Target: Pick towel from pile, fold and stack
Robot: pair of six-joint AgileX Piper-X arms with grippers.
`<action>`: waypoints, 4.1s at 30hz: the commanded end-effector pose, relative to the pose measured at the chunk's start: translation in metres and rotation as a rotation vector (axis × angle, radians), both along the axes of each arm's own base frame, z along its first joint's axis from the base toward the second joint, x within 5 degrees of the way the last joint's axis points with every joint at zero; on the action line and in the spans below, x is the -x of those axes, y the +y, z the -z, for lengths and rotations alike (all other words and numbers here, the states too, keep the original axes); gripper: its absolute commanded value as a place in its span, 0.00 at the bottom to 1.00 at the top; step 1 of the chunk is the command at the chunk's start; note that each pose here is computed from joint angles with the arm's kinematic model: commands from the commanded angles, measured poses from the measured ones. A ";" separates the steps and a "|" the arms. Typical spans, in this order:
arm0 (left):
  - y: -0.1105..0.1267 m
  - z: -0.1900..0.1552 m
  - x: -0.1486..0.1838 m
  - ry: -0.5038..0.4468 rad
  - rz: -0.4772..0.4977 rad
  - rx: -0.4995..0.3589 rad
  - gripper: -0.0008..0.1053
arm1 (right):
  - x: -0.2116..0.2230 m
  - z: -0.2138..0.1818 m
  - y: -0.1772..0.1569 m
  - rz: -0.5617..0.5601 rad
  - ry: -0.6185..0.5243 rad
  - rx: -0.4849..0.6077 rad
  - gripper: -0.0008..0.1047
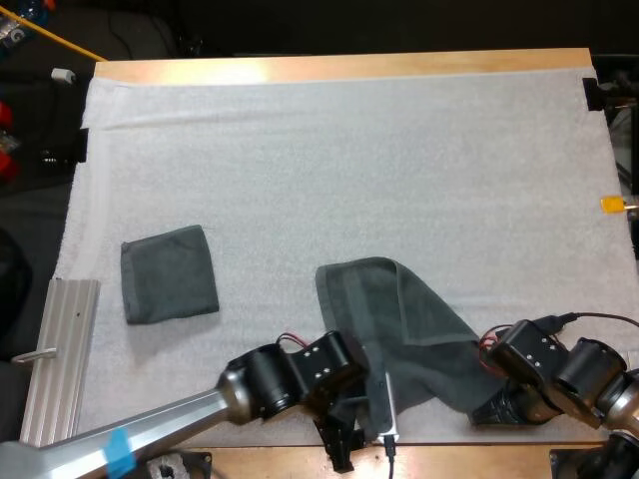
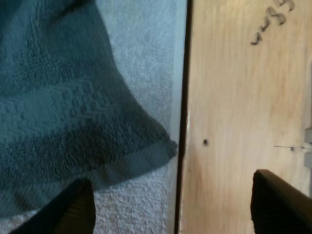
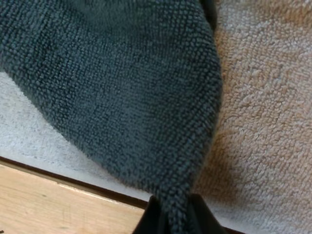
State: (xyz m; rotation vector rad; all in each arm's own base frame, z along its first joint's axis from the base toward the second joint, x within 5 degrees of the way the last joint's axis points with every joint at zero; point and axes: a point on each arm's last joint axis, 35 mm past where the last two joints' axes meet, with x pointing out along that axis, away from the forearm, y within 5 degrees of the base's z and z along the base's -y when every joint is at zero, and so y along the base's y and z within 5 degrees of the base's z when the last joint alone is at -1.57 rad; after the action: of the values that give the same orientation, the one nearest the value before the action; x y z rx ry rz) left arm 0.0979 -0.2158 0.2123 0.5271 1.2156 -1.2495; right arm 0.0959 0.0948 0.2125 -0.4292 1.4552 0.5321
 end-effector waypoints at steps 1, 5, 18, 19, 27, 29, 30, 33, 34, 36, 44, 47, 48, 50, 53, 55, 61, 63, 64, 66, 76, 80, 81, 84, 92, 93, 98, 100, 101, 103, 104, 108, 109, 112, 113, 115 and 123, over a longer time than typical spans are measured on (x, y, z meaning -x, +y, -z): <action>-0.005 0.006 -0.002 -0.007 -0.009 -0.007 0.62 | 0.000 -0.003 0.001 0.001 -0.004 -0.014 0.01; -0.015 0.021 -0.006 0.004 -0.008 -0.024 0.62 | 0.000 -0.003 0.001 0.001 -0.004 -0.014 0.01; -0.028 0.067 -0.013 0.060 -0.007 -0.132 0.62 | 0.000 -0.003 0.001 0.005 -0.001 -0.011 0.01; -0.028 0.069 -0.013 0.062 -0.007 -0.135 0.62 | 0.000 -0.003 0.001 0.005 -0.001 -0.011 0.01; -0.033 0.072 -0.018 -0.004 -0.023 -0.122 0.62 | 0.000 -0.003 0.001 0.005 -0.001 -0.011 0.01; -0.033 0.071 -0.019 -0.024 -0.029 -0.124 0.62 | 0.000 -0.003 0.000 0.005 0.001 -0.010 0.01; -0.033 0.072 -0.019 -0.033 -0.032 -0.127 0.62 | 0.000 -0.003 0.000 0.005 0.001 -0.010 0.01; -0.032 0.072 -0.020 -0.069 -0.044 -0.146 0.61 | 0.000 -0.003 0.000 0.005 0.001 -0.010 0.01; -0.032 0.072 -0.021 -0.086 -0.049 -0.154 0.60 | 0.000 -0.003 0.000 0.005 0.001 -0.010 0.01; -0.032 0.072 -0.021 -0.104 -0.053 -0.163 0.57 | 0.000 -0.003 0.000 0.005 0.001 -0.010 0.01; -0.030 0.073 -0.021 -0.100 -0.056 -0.184 0.40 | 0.000 -0.003 0.000 0.005 0.001 -0.010 0.01; -0.026 0.073 -0.019 -0.085 -0.053 -0.217 0.25 | 0.000 -0.003 0.000 0.005 0.001 -0.010 0.01; -0.026 0.074 -0.019 -0.081 -0.052 -0.224 0.23 | 0.000 -0.003 0.001 0.005 -0.001 -0.012 0.01; -0.024 0.073 -0.018 -0.071 -0.050 -0.246 0.12 | -0.001 -0.003 0.001 0.008 -0.006 -0.017 0.01; -0.022 0.066 -0.017 -0.065 -0.049 -0.257 0.01 | -0.003 -0.003 0.004 0.047 -0.025 -0.041 0.01; -0.023 0.058 -0.017 -0.071 -0.050 -0.246 0.01 | -0.006 -0.004 0.006 0.070 -0.045 -0.066 0.01; -0.022 0.010 -0.017 -0.097 -0.055 -0.191 0.01 | -0.018 -0.029 0.018 0.102 -0.140 -0.168 0.01; -0.021 -0.006 -0.016 -0.107 -0.057 -0.170 0.01 | -0.022 -0.040 0.021 0.106 -0.177 -0.182 0.01; -0.019 -0.017 -0.015 -0.116 -0.059 -0.149 0.01 | -0.025 -0.050 0.023 0.108 -0.208 -0.197 0.01; -0.017 -0.034 -0.014 -0.132 -0.062 -0.119 0.01 | -0.028 -0.064 0.026 0.109 -0.240 -0.227 0.01; 0.017 -0.112 0.002 -0.164 -0.075 -0.094 0.01 | -0.028 -0.122 0.025 0.108 -0.305 -0.259 0.01; 0.032 -0.137 0.009 -0.174 -0.092 -0.060 0.01 | -0.022 -0.136 0.019 0.103 -0.293 -0.240 0.01; 0.035 -0.144 0.011 -0.180 -0.097 -0.045 0.01 | -0.020 -0.140 0.017 0.090 -0.297 -0.239 0.01; 0.045 -0.166 0.016 -0.200 -0.115 0.014 0.01 | -0.013 -0.153 0.011 0.030 -0.320 -0.255 0.01; 0.059 -0.205 0.024 -0.223 -0.158 0.114 0.01 | 0.012 -0.187 -0.004 -0.026 -0.300 -0.482 0.01; 0.060 -0.208 0.024 -0.222 -0.159 0.113 0.01 | 0.015 -0.190 -0.006 -0.035 -0.282 -0.518 0.01; 0.063 -0.210 0.025 -0.223 -0.158 0.113 0.01 | 0.022 -0.192 -0.008 -0.019 -0.203 -0.589 0.01; 0.060 -0.207 0.022 -0.272 -0.151 0.097 0.01 | 0.019 -0.189 -0.006 0.016 -0.194 -0.566 0.01; 0.060 -0.207 0.021 -0.296 -0.156 0.091 0.01 | 0.017 -0.188 -0.005 0.029 -0.201 -0.548 0.01; 0.056 -0.198 0.011 -0.342 -0.161 0.067 0.01 | 0.007 -0.183 0.000 0.065 -0.235 -0.465 0.01; 0.055 -0.194 0.007 -0.349 -0.166 0.062 0.01 | 0.003 -0.180 0.003 0.075 -0.243 -0.435 0.01; 0.052 -0.164 -0.024 -0.311 -0.227 0.046 0.01 | -0.027 -0.163 0.024 0.116 -0.293 -0.274 0.01; 0.053 -0.156 -0.035 -0.296 -0.251 0.053 0.01 | -0.039 -0.157 0.033 0.126 -0.319 -0.235 0.01; 0.056 -0.140 -0.064 -0.277 -0.300 0.081 0.01 | -0.067 -0.141 0.058 0.140 -0.363 -0.212 0.01; 0.058 -0.137 -0.072 -0.275 -0.316 0.083 0.01 | -0.074 -0.137 0.065 0.142 -0.373 -0.221 0.01; 0.063 -0.129 -0.096 -0.273 -0.359 0.088 0.01 | -0.093 -0.122 0.083 0.144 -0.385 -0.229 0.01; 0.085 -0.089 -0.166 -0.194 -0.497 0.120 0.01 | -0.152 -0.071 0.107 0.299 -0.373 -0.230 0.01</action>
State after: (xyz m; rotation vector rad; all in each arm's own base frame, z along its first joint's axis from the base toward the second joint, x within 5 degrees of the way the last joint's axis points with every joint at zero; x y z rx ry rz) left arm 0.2611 -0.1307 0.2998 0.2394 1.0410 -0.7964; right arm 0.2453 0.2034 0.2802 -0.1350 1.0832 0.3641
